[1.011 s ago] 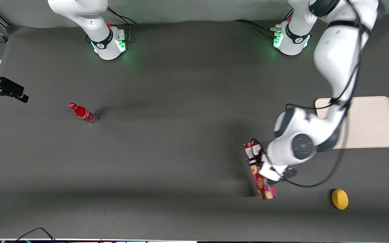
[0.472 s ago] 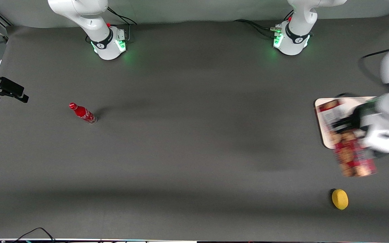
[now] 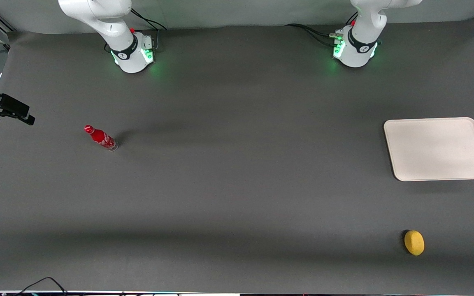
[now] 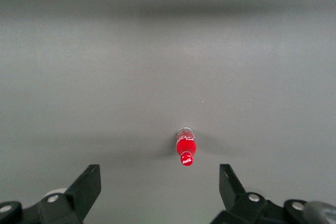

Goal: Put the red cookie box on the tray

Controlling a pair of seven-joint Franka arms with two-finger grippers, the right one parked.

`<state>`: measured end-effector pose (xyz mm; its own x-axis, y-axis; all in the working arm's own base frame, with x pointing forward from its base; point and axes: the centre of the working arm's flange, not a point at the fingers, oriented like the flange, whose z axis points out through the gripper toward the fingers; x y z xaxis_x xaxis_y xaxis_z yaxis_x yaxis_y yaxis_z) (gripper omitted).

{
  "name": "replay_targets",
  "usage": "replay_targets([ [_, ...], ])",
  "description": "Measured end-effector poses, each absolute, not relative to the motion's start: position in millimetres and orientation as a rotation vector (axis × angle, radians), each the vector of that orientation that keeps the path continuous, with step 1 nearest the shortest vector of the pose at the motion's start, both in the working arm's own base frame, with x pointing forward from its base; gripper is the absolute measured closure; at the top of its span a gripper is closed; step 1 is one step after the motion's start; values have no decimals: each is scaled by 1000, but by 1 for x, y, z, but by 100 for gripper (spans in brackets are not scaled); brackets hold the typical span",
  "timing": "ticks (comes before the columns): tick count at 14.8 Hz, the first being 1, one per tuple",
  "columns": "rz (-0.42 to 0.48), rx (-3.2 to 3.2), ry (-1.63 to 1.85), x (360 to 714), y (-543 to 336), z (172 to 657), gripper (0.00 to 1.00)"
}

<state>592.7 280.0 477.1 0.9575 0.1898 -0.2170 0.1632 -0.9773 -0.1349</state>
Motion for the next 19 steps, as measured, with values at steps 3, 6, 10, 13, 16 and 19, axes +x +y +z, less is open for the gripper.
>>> replay_targets([
  [3, 389, -2980, -142, 576, 333, 358, 75],
  [6, 386, -3010, -62, 567, 349, 283, 75],
  [10, 366, -3026, -64, 538, 374, 240, 75],
  [13, 384, -3027, -96, 510, 401, 245, 75],
  [16, 364, -3077, -123, 484, 417, 243, 75],
  [19, 332, -3129, -172, 468, 417, 231, 73],
])
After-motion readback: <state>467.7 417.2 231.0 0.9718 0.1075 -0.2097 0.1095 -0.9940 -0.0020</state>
